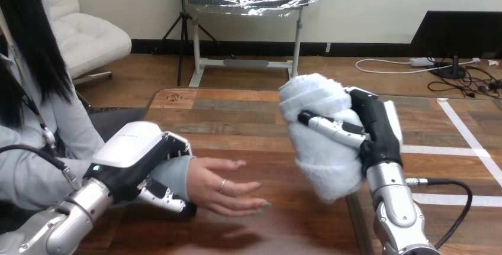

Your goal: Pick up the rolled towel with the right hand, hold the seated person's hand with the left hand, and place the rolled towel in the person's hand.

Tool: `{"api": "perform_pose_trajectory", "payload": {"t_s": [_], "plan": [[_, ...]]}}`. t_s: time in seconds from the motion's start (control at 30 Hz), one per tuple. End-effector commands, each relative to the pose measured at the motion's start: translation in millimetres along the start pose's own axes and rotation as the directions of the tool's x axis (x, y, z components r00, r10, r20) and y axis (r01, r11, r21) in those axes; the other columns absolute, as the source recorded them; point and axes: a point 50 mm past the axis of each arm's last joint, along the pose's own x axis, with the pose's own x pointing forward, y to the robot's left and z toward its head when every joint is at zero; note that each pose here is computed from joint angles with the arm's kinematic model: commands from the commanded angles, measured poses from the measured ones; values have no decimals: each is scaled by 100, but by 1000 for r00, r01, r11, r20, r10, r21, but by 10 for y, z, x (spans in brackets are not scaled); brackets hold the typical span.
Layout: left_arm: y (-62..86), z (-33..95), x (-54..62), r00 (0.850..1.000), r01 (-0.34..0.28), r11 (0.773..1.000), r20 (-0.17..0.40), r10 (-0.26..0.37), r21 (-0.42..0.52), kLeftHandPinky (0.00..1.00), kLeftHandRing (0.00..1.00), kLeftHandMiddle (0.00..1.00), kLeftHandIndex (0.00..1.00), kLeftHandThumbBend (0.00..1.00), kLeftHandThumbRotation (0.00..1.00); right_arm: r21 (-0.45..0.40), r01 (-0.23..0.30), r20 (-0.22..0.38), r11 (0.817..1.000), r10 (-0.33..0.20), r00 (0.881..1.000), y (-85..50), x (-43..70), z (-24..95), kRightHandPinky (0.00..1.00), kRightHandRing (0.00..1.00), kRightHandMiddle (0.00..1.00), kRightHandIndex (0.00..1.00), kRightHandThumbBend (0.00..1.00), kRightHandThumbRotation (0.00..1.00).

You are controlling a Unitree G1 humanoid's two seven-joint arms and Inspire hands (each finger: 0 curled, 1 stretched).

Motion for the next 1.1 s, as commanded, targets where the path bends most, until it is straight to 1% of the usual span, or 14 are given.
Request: {"api": "perform_pose_trajectory", "payload": {"t_s": [0.0, 0.13, 0.23, 0.6, 0.97, 1.07], "plan": [[405, 216, 267, 970, -196, 980, 145, 196, -18, 30, 34, 38, 41, 100, 26, -7, -35, 77, 999, 35, 996, 110, 126, 194, 28, 33, 42, 44, 78, 0], [419, 233, 281, 968, -201, 980, 154, 200, -14, 30, 33, 38, 41, 100, 27, 13, -49, 67, 999, 48, 997, 154, 112, 173, 28, 34, 42, 44, 79, 0], [431, 249, 291, 965, -205, 979, 162, 204, -14, 29, 33, 38, 41, 100, 27, 10, -58, 63, 998, 57, 996, 188, 97, 157, 28, 34, 43, 43, 79, 0], [460, 298, 323, 958, -219, 976, 186, 219, -18, 29, 33, 38, 41, 100, 27, -78, -94, 56, 993, 99, 994, 314, 41, 110, 29, 34, 41, 42, 80, 0], [460, 324, 342, 955, -223, 974, 194, 224, -29, 29, 33, 38, 41, 100, 27, -99, -138, 50, 985, 143, 988, 423, -2, 81, 27, 32, 40, 42, 81, 0], [455, 329, 348, 956, -220, 975, 193, 221, -26, 29, 33, 38, 41, 100, 27, -100, -163, 58, 982, 170, 984, 472, -26, 78, 27, 32, 40, 41, 81, 0]]}}
